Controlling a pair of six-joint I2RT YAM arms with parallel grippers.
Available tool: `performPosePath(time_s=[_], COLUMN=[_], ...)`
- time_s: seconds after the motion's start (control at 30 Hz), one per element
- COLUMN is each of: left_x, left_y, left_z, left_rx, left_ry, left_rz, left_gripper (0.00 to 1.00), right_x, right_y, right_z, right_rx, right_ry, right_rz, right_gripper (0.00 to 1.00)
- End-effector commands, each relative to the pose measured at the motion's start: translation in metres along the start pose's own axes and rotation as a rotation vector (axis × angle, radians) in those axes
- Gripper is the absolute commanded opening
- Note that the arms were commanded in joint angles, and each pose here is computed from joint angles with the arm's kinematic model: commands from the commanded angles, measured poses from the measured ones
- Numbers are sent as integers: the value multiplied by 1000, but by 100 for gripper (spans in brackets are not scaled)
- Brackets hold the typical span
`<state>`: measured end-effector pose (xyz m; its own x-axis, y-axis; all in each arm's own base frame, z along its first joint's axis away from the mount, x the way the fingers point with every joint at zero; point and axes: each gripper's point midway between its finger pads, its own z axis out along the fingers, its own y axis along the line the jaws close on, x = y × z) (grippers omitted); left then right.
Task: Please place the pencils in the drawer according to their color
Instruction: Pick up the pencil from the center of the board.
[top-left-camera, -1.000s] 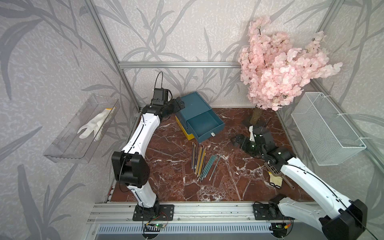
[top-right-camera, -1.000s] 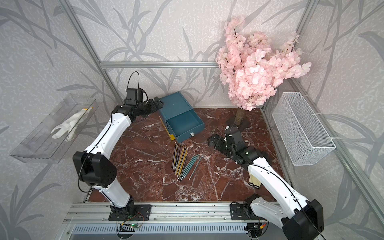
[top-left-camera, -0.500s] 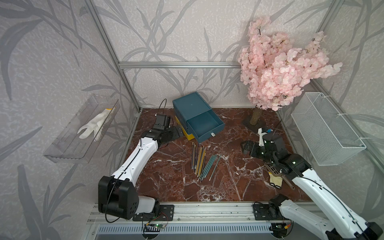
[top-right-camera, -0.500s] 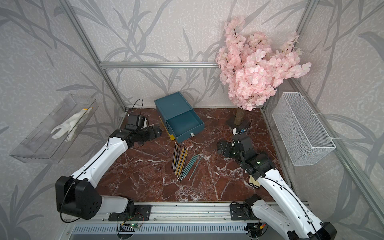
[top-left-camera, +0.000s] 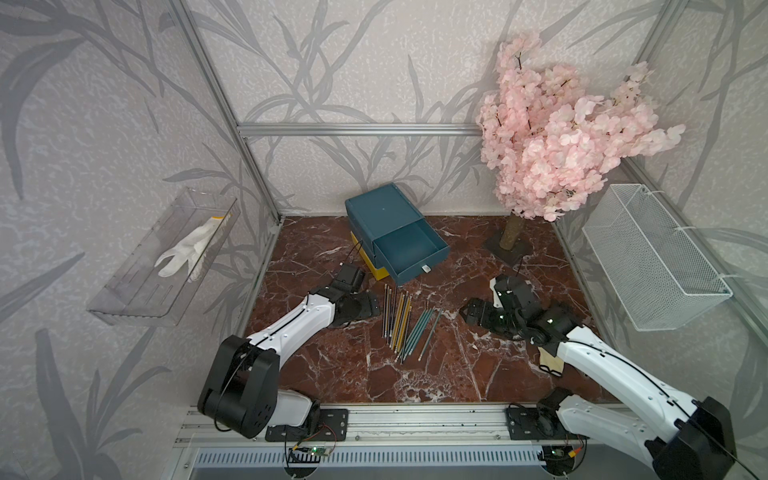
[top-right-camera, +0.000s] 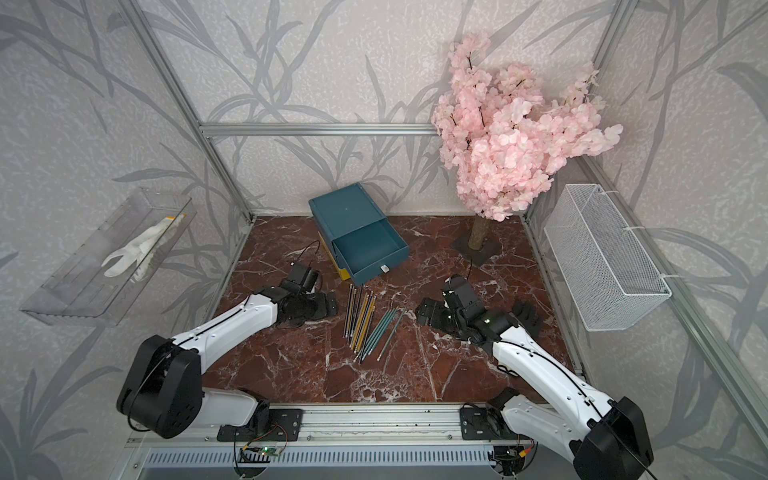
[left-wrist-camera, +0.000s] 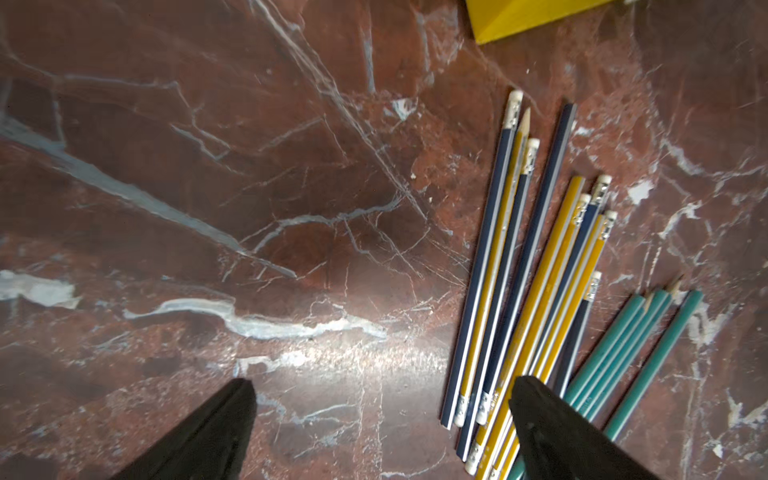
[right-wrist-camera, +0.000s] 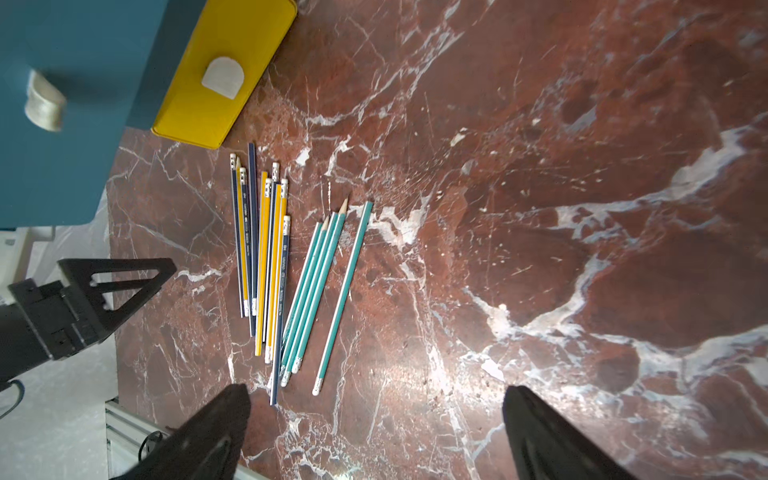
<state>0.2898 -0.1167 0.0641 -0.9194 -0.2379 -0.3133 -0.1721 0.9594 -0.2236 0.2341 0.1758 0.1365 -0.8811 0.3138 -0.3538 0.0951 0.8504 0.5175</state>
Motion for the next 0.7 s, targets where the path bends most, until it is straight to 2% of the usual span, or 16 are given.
performPosePath(time_s=[0.0,0.23,0.67], left_x=[-1,-5,-20], left_y=[-1,-3,-15], left_z=[10,25,31], left_rx=[-19,-53,-57], left_ry=[0,38,38], left_rz=[35,93,131], left_gripper=[100,95,95], right_x=[0,7,9], right_y=[8,8,7], right_z=[4,13,18], right_rx=[-7,8,18], right_ry=[-16,7,26], right_rz=[4,-8,-27], right_gripper=[99,99,99])
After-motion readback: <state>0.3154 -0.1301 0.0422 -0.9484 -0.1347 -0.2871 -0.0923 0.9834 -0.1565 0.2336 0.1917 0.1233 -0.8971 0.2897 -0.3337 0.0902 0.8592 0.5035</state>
